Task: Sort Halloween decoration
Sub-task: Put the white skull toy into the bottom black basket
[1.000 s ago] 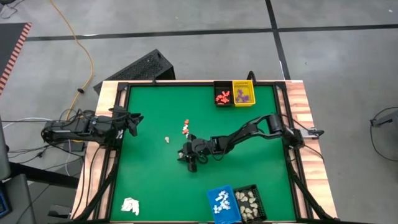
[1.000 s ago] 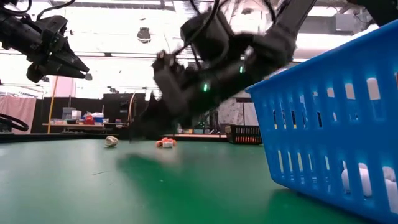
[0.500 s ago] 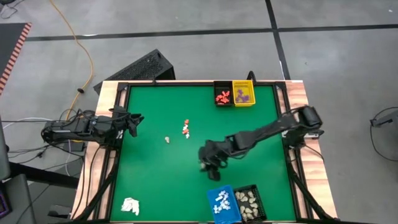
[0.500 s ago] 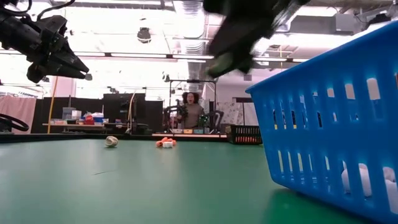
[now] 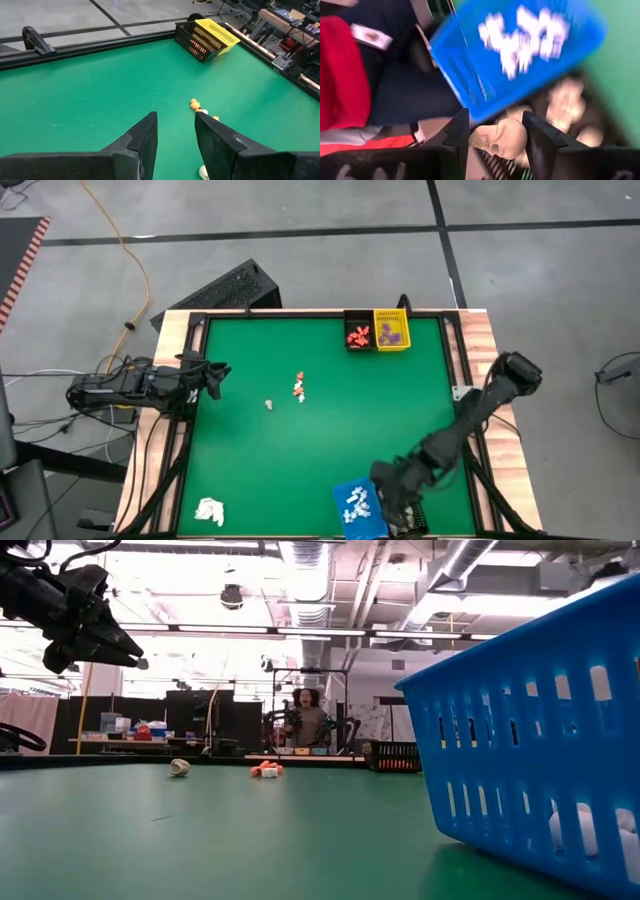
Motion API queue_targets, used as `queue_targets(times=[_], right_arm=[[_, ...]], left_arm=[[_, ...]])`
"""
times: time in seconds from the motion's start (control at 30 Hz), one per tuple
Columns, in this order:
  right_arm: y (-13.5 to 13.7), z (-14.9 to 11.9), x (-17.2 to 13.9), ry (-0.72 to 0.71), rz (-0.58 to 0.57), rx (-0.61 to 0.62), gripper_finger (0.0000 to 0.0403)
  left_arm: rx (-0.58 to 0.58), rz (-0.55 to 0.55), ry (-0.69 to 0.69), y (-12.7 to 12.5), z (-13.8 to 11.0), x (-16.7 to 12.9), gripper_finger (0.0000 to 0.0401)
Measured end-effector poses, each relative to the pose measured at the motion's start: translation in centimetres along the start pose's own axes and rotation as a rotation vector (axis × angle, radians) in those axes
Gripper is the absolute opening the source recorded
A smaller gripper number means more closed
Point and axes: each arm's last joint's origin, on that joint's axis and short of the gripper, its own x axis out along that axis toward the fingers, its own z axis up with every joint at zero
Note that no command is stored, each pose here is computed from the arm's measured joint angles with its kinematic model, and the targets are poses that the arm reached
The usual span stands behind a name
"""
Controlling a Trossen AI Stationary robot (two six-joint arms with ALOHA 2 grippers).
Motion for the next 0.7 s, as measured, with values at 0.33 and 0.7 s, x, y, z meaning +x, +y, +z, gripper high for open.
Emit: queue_targets(times=[0.33, 0.7], right_arm=[[-1.7, -3.7, 3.4, 0.166, -0.305, 0.197, 0.0158], [-2.3, -2.1, 2.8, 0.229, -0.281, 0.18, 0.0249]], left_arm=[[0.0, 0.01, -0.007, 0.0, 0.0, 0.0, 0.0121], [0.003, 0.008, -0.007, 0.0, 0.0, 0.0, 0.0121]])
